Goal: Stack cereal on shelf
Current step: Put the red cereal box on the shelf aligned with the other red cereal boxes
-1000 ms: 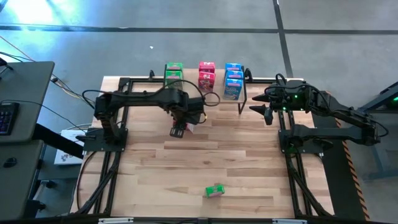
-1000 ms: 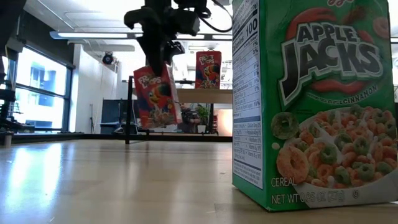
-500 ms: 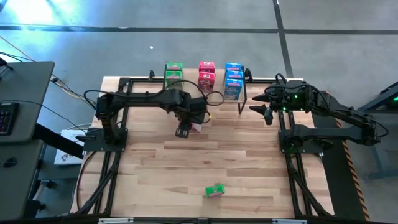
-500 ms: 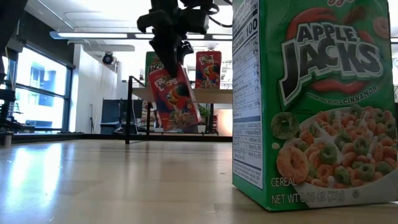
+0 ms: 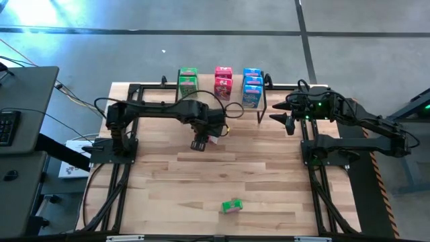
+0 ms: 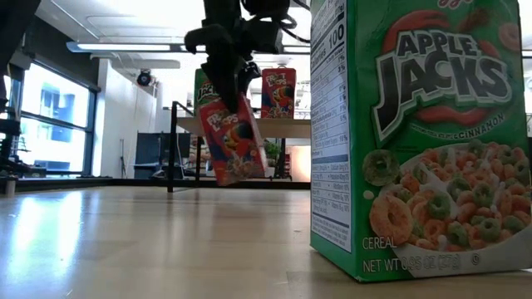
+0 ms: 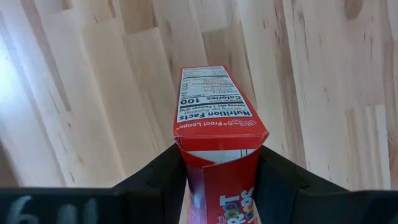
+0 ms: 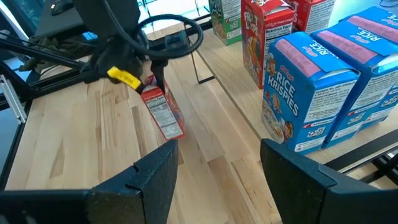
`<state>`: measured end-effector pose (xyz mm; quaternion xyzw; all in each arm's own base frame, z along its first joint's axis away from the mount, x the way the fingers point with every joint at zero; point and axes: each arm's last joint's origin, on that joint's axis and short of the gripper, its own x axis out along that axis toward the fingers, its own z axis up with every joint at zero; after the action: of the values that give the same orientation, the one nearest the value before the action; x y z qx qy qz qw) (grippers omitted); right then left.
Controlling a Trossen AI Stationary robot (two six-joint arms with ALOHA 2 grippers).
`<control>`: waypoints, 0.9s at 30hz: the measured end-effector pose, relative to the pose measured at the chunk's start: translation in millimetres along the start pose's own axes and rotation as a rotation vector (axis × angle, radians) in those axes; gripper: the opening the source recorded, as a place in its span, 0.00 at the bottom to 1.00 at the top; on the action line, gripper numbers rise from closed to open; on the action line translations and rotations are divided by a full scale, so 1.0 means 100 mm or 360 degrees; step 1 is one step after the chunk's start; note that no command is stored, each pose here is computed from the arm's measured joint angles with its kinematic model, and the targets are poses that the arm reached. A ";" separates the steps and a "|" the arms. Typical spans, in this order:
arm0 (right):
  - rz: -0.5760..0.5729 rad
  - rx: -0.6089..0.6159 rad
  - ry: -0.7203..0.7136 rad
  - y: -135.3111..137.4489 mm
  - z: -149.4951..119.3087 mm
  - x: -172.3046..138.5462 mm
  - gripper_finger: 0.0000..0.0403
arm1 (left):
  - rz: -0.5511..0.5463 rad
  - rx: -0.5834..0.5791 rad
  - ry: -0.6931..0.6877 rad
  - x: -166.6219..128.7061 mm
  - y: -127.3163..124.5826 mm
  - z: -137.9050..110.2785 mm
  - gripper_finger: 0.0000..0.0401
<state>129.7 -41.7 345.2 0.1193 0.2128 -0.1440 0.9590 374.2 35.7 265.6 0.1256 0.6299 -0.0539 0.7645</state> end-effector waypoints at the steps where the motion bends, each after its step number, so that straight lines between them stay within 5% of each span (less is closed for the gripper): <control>1: 0.0000 0.0001 0.0001 0.00 0.00 0.00 0.55 | -0.0002 -0.0003 0.0004 0.02 0.00 0.01 0.36; 27: 0.0001 0.0000 0.0001 0.00 0.00 0.00 0.55 | -0.0127 -0.0018 0.0016 0.19 0.00 0.05 0.36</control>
<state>129.7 -41.7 345.2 0.1194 0.2131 -0.1436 0.9590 382.9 36.1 248.2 0.0963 0.6386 -0.0803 0.7593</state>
